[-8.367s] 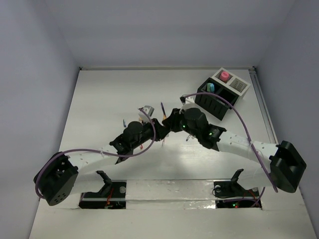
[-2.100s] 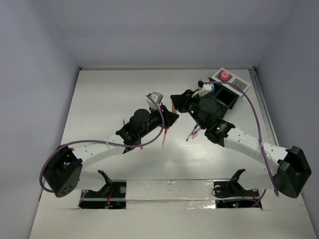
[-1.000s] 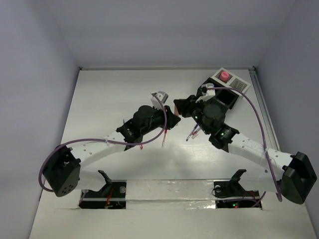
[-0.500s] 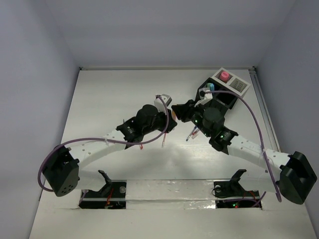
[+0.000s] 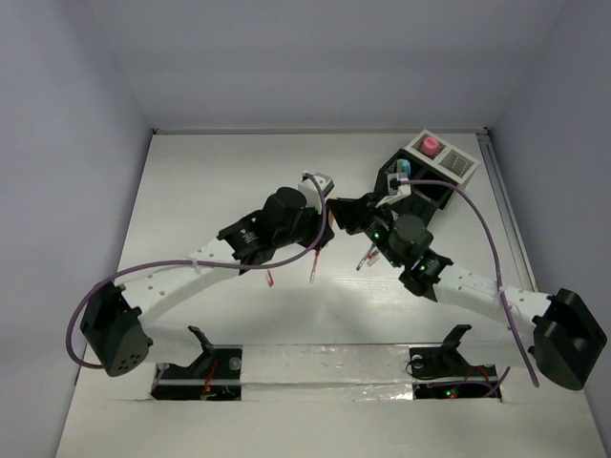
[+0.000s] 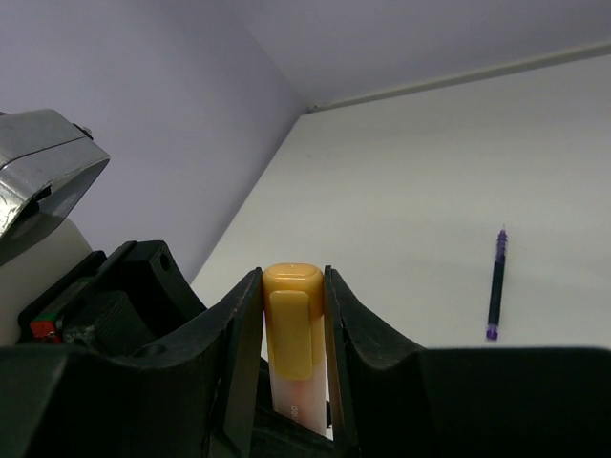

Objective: Sort the stationery into containers
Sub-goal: Close the pen cap on the pen, then place the pen in the storage box.

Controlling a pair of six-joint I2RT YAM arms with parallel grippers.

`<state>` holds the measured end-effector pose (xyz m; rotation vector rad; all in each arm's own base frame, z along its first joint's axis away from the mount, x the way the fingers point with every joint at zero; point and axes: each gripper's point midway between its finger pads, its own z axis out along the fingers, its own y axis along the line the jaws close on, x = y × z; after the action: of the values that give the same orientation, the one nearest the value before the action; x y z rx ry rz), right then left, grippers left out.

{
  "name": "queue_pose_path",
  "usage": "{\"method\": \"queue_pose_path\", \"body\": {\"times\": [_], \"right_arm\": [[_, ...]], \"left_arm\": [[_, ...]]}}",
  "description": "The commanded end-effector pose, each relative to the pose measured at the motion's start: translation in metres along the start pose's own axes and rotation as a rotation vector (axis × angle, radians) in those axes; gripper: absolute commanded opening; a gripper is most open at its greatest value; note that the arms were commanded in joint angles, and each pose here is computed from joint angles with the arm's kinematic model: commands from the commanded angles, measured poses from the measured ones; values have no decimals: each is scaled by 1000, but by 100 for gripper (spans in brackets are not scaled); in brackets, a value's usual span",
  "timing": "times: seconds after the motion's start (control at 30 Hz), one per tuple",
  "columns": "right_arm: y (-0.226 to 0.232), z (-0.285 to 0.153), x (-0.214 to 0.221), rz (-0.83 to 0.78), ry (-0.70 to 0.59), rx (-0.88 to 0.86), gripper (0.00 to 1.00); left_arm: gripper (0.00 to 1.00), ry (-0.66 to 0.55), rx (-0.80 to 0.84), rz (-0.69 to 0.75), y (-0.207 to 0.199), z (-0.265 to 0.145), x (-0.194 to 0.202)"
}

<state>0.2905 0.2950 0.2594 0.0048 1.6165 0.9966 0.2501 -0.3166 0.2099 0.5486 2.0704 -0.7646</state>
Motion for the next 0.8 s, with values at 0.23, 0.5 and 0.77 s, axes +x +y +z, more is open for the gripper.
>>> {"method": "queue_pose_path", "body": {"times": [0.23,0.5,0.77], "right_arm": [[-17,-45,117,-70,459,81,0],[-11,14,-22,-27,83,135,0],[-52,56,-120,-21,-147,235,0]], "left_arm": [[0,-720,258,-3,-69,-83,-202],[6,-488,252,-74,-44,-36,-100],[37,-405,258,-58,-37,-38,-55]]}}
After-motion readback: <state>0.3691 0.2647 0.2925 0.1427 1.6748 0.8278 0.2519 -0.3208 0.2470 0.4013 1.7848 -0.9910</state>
